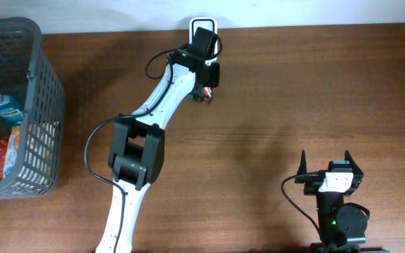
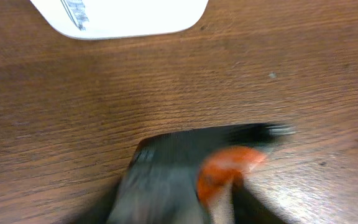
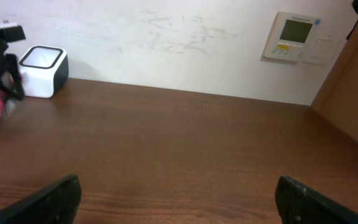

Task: Scan the item barcode
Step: 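Carry the black-and-red bag to the scanner and drop it beside it, then return the left gripper to the basket and grasp the orange packet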

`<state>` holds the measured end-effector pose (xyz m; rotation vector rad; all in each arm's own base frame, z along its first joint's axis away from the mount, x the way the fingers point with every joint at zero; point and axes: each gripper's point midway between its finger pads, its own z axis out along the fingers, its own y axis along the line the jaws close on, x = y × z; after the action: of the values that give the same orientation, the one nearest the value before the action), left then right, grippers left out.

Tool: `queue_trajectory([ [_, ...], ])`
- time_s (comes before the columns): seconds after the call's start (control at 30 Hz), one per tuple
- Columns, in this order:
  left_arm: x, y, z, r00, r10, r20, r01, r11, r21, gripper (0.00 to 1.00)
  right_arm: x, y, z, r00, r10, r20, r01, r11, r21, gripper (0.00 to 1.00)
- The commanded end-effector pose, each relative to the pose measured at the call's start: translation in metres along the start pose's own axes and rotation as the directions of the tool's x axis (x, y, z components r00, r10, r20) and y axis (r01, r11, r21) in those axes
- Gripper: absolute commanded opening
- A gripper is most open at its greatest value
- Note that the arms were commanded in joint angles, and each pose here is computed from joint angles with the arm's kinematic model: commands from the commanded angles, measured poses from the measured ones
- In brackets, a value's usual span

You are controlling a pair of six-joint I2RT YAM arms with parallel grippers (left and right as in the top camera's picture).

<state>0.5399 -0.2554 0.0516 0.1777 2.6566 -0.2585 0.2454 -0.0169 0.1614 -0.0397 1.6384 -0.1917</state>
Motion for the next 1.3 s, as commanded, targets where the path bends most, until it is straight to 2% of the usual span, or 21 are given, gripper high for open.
queue_trajectory([
  [0.0, 0.003, 0.005, 0.01, 1.0, -0.004, -0.009, 0.004, 1.0, -0.018, 0.65, 0.004, 0.001, 0.0, 1.0, -0.008, -0.006, 0.008, 1.0, 0.002, 0.98],
  [0.07, 0.003, 0.005, 0.009, 1.0, -0.004, -0.006, 0.004, 1.0, -0.017, 0.73, 0.004, 0.001, 0.0, 1.0, -0.008, -0.006, 0.008, 1.0, 0.002, 0.98],
  [0.2, -0.003, 0.002, 0.002, 1.0, -0.006, -0.001, 0.006, 1.0, -0.005, 0.73, 0.004, 0.001, 0.0, 1.0, -0.008, -0.006, 0.008, 1.0, 0.002, 0.98],
  [0.3, -0.026, 0.006, -0.034, 0.999, -0.02, 0.035, 0.02, 1.0, -0.004, 0.76, 0.004, 0.001, 0.0, 1.0, -0.008, -0.006, 0.008, 1.0, 0.002, 0.98],
  [0.47, -0.068, 0.023, -0.134, 0.991, -0.046, 0.128, 0.047, 0.999, -0.002, 0.75, 0.004, 0.001, 0.0, 1.0, -0.008, -0.006, 0.008, 1.0, 0.002, 0.98],
  [0.53, -0.071, 0.037, -0.174, 0.99, -0.025, 0.141, 0.028, 0.999, -0.018, 0.75, 0.004, 0.001, 0.0, 1.0, -0.008, -0.006, 0.008, 1.0, 0.002, 0.98],
  [0.57, -0.072, 0.046, -0.195, 0.989, -0.015, 0.149, 0.02, 0.999, -0.029, 0.78, 0.004, 0.001, 0.0, 1.0, -0.008, -0.006, 0.008, 1.0, 0.002, 0.98],
  [0.6, -0.073, 0.055, -0.21, 0.987, -0.019, 0.158, 0.026, 0.999, -0.044, 0.82, 0.004, 0.001, 0.0, 1.0, -0.008, -0.006, 0.008, 1.0, 0.002, 0.98],
  [0.63, -0.073, 0.067, -0.226, 0.985, -0.032, 0.171, 0.043, 0.997, -0.062, 0.91, 0.004, 0.001, 0.0, 1.0, -0.008, -0.006, 0.008, 1.0, 0.002, 0.98],
  [0.7, -0.074, 0.098, -0.264, 0.974, -0.078, 0.211, 0.1, 0.991, -0.093, 0.99, 0.004, 0.001, 0.0, 1.0, -0.008, -0.006, 0.008, 1.0, 0.002, 0.98],
  [0.87, -0.067, 0.175, -0.342, 0.929, -0.194, 0.316, 0.251, 0.956, -0.151, 0.99, 0.004, 0.001, 0.0, 1.0, -0.008, -0.006, 0.008, 1.0, 0.002, 0.98],
  [0.93, -0.057, 0.215, -0.37, 0.895, -0.265, 0.358, 0.345, 0.921, -0.181, 0.99, 0.004, 0.001, 0.0, 1.0, -0.008, -0.006, 0.008, 1.0, 0.002, 0.98],
  [1.0, -0.034, 0.276, -0.396, 0.801, -0.441, 0.405, 0.547, 0.813, -0.197, 0.99, 0.004, 0.001, 0.0, 1.0, -0.008, -0.006, 0.008, 1.0, 0.002, 0.98],
  [1.1, -0.006, 0.329, -0.41, 0.666, -0.602, 0.44, 0.726, 0.659, -0.197, 0.99, 0.004, 0.001, 0.0, 1.0, -0.008, -0.006, 0.008, 1.0, 0.002, 0.98],
  [1.17, 0.018, 0.371, -0.421, 0.578, -0.671, 0.464, 0.808, 0.551, -0.209, 0.99, 0.004, 0.001, 0.0, 1.0, -0.008, -0.006, 0.008, 1.0, 0.002, 0.98],
  [1.27, 0.038, 0.4, -0.424, 0.532, -0.706, 0.467, 0.844, 0.483, -0.232, 0.99, 0.004, 0.001, 0.0, 1.0, -0.008, -0.006, 0.008, 1.0, 0.002, 0.98],
])
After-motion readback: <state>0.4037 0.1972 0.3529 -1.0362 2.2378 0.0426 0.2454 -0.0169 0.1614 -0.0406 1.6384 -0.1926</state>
